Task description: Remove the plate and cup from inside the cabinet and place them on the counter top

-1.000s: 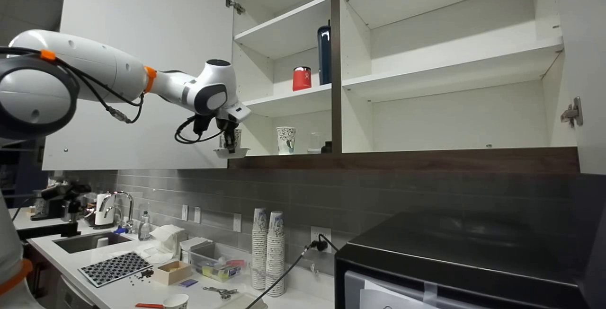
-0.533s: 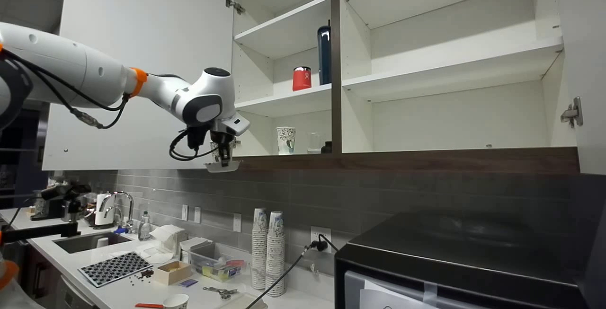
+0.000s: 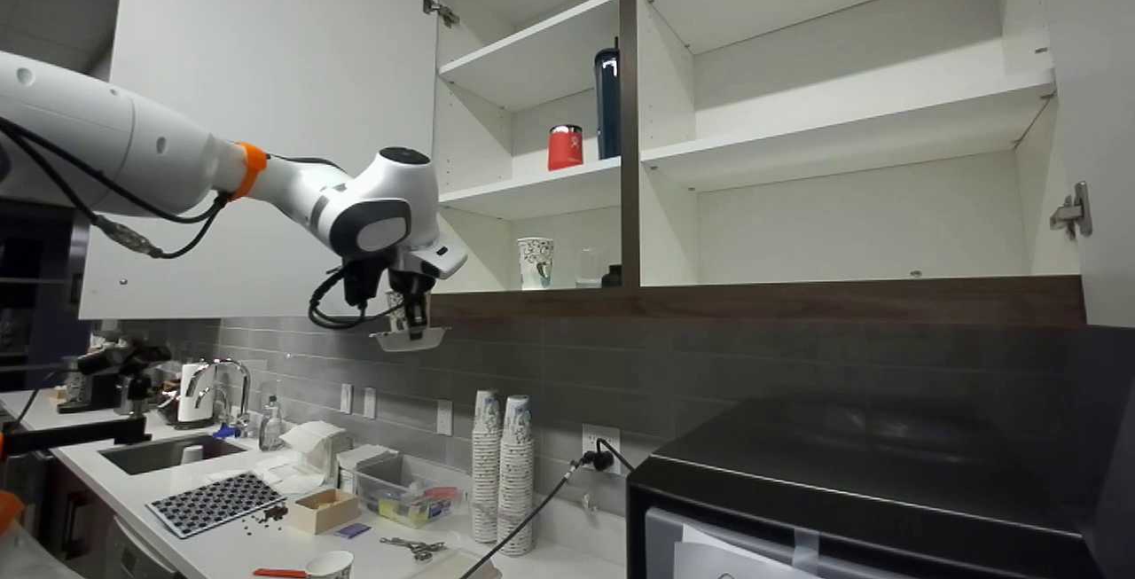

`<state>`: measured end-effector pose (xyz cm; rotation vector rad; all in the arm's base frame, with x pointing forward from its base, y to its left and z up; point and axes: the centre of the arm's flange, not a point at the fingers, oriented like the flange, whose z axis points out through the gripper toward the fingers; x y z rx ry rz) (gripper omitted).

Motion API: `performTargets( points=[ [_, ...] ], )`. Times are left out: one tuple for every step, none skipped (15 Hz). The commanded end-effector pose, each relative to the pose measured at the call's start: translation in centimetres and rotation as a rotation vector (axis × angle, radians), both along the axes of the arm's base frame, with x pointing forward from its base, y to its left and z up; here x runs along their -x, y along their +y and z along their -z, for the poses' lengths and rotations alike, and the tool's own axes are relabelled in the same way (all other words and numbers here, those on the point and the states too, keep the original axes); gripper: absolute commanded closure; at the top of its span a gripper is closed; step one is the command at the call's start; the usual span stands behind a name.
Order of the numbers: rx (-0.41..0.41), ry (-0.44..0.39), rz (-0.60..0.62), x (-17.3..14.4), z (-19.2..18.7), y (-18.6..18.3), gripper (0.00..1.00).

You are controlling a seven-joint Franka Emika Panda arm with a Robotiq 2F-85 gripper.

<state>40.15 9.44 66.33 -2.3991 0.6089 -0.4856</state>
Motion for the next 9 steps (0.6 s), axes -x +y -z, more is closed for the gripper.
performTargets(
  points=[
    [0.000,-0.001,0.000,0.1,0.0,0.0,0.96],
    [0.000,-0.001,0.000,0.1,0.0,0.0,0.96],
    [0.000,-0.001,0.000,0.1,0.0,0.0,0.96],
    [0.002,0.000,0.025,-0.3,0.3,0.0,0.99],
    [0.021,0.030,0.064,-1.5,1.4,-0.2,0.99],
    [0.038,0.064,0.090,-2.6,2.7,-0.7,0.99],
    [0.043,0.082,0.118,-3.4,4.1,-1.3,0.99],
    [0.040,0.107,0.123,-4.1,5.6,-2.1,0.99],
    [0.036,0.114,0.137,-4.8,6.8,-2.8,0.99]
  ],
)
